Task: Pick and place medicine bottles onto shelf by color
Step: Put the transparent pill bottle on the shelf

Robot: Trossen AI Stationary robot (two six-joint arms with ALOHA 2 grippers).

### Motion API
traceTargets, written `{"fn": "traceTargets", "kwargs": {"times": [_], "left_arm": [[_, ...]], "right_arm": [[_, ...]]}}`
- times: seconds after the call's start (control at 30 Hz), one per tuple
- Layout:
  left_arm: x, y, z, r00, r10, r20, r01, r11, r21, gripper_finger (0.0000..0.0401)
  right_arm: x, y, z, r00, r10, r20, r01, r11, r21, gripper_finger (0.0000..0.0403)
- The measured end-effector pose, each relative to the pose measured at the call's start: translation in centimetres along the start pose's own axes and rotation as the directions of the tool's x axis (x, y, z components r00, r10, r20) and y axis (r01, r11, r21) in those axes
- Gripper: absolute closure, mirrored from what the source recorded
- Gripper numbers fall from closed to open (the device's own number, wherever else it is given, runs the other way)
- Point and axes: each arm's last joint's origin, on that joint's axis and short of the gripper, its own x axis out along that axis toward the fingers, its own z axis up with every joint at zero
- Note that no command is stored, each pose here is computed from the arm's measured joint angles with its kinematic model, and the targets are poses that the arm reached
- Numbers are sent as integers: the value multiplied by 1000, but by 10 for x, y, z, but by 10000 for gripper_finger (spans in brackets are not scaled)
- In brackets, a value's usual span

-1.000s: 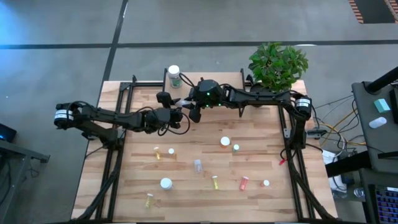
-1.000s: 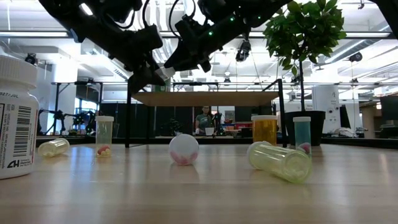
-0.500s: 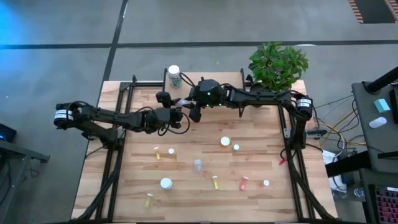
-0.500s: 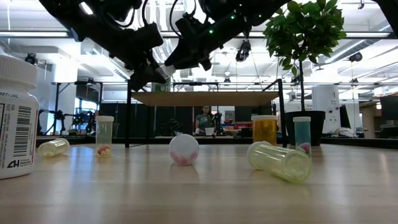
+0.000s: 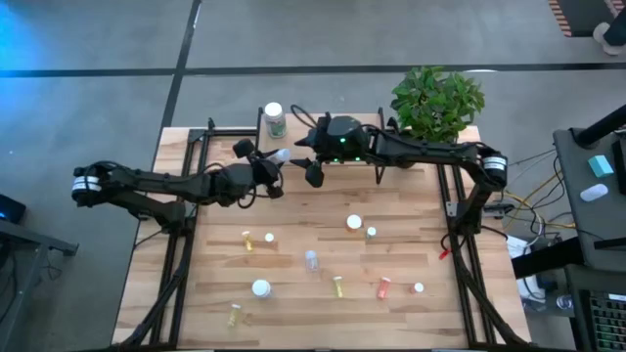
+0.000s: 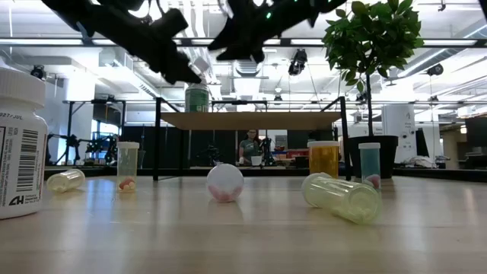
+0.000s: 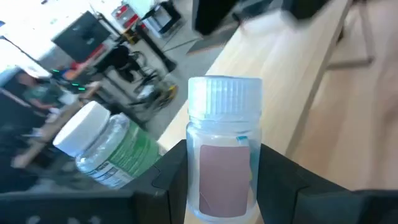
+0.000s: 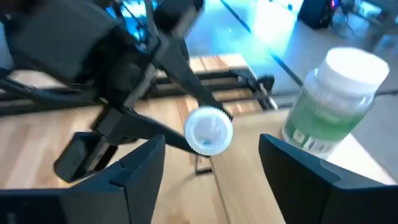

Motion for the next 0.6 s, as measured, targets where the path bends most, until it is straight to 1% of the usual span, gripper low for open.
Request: {"fn": "traceTargets", "kwargs": {"times": [0.13, 0.23, 0.33, 0.5, 0.6], "left_arm": [[-6, 10, 4, 994, -76, 72, 87, 984, -155, 279], [-6, 17, 4, 991, -96, 96, 116, 969, -220, 279], [-5, 22, 4, 989, -105, 107, 130, 956, -264, 279], [2, 25, -2, 983, -125, 134, 161, 935, -315, 280], [4, 25, -6, 978, -111, 175, 167, 922, -349, 280]], "right_arm": [[-21, 1, 8, 999, 3, 43, -2, 1000, -14, 144], [-35, 3, 8, 996, 22, 86, -20, 1000, -19, 148], [-46, 6, 3, 987, 28, 159, -23, 999, -29, 155], [-60, 8, -16, 965, 23, 261, -16, 999, -29, 162], [-68, 10, -26, 949, 20, 315, -14, 1000, -20, 163]]}}
